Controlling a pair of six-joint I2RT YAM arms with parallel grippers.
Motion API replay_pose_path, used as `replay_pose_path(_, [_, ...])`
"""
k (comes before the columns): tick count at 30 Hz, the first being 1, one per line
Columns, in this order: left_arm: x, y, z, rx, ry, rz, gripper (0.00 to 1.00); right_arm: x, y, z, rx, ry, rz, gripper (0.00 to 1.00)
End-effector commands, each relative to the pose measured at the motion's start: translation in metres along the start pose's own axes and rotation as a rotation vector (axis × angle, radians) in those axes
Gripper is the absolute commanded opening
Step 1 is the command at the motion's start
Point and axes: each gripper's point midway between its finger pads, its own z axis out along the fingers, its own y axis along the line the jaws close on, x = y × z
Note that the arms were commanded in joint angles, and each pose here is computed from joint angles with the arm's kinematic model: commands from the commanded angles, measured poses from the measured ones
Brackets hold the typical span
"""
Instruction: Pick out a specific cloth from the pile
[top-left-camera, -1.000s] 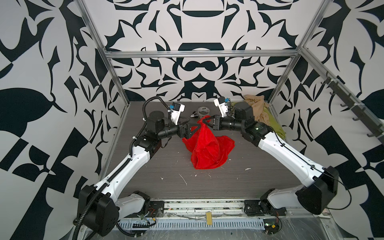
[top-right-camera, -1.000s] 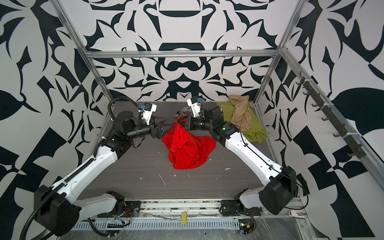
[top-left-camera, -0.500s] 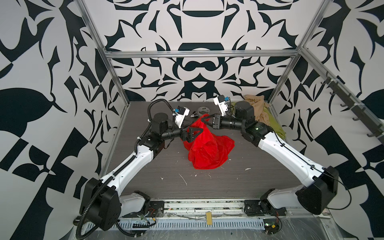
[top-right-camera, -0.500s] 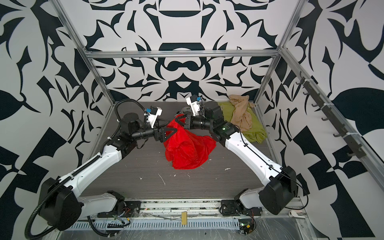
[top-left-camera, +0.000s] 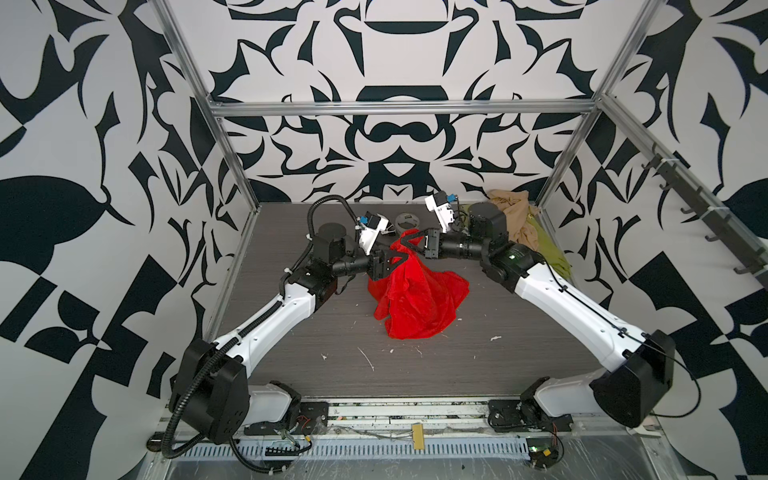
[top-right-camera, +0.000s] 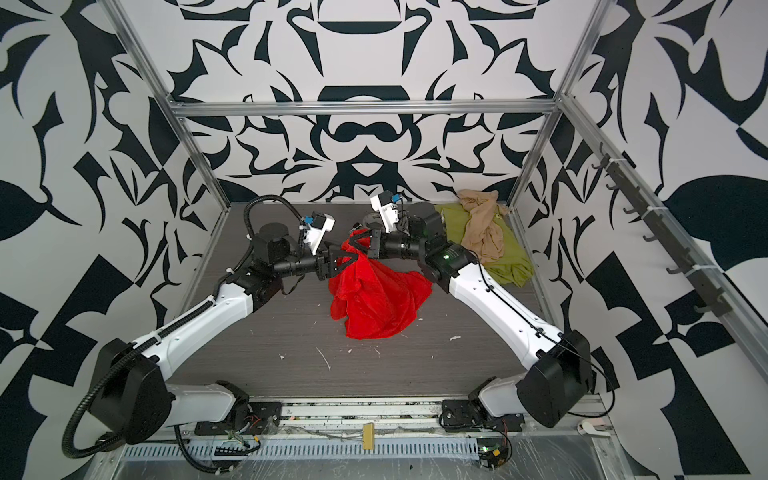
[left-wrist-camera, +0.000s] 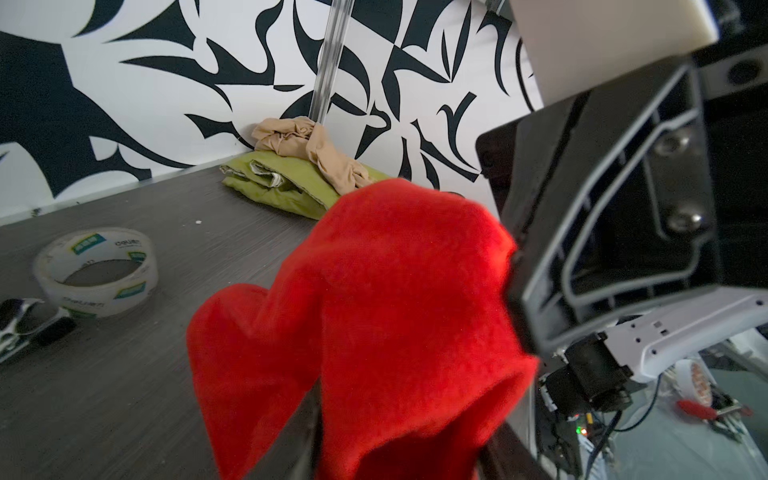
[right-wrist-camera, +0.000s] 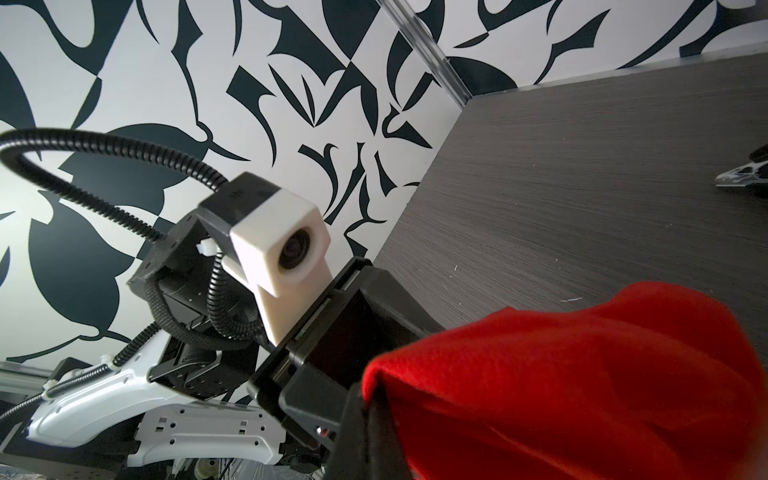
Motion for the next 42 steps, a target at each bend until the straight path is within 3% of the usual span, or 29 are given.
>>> replay_pose_path(1, [-0.013, -0.008, 0.0, 0.016, -0.032, 0.023, 0.32, -0.016, 0.027, -0.004, -0.074, -0.043, -0.064, 0.0])
replay_pose_path(4, [-0.013, -0.008, -0.002, 0.009, -0.036, 0.023, 0.24, -0.015, 0.025, -0.004, -0.067, -0.042, -0.063, 0.01])
replay_pose_path(9, [-0.01, -0.008, -0.007, -0.021, -0.046, 0.022, 0.22, -0.014, 0.024, -0.007, -0.054, -0.039, -0.078, 0.17])
replay_pose_path(13, [-0.01, -0.012, -0.014, -0.037, -0.062, 0.018, 0.19, -0.012, 0.021, -0.01, -0.027, -0.039, -0.092, 0.39])
replay_pose_path(18, [0.0, -0.011, -0.019, -0.063, -0.063, -0.003, 0.16, -0.008, 0.018, -0.018, 0.015, -0.04, -0.115, 0.57])
replay_pose_path(25, [0.022, -0.001, -0.029, -0.139, -0.047, -0.038, 0.13, 0.004, -0.006, -0.045, 0.167, -0.037, -0.145, 0.6])
replay_pose_path(32, [0.053, 0.011, -0.035, -0.198, 0.01, -0.079, 0.12, 0.019, -0.047, -0.071, 0.289, -0.053, -0.074, 0.6])
replay_pose_path(36, [0.069, 0.016, -0.037, -0.224, 0.034, -0.104, 0.12, 0.031, -0.08, -0.079, 0.379, -0.036, -0.021, 0.6])
replay_pose_path(42, [0.086, 0.023, -0.04, -0.257, 0.059, -0.133, 0.12, 0.059, -0.164, -0.098, 0.584, 0.021, 0.114, 0.59])
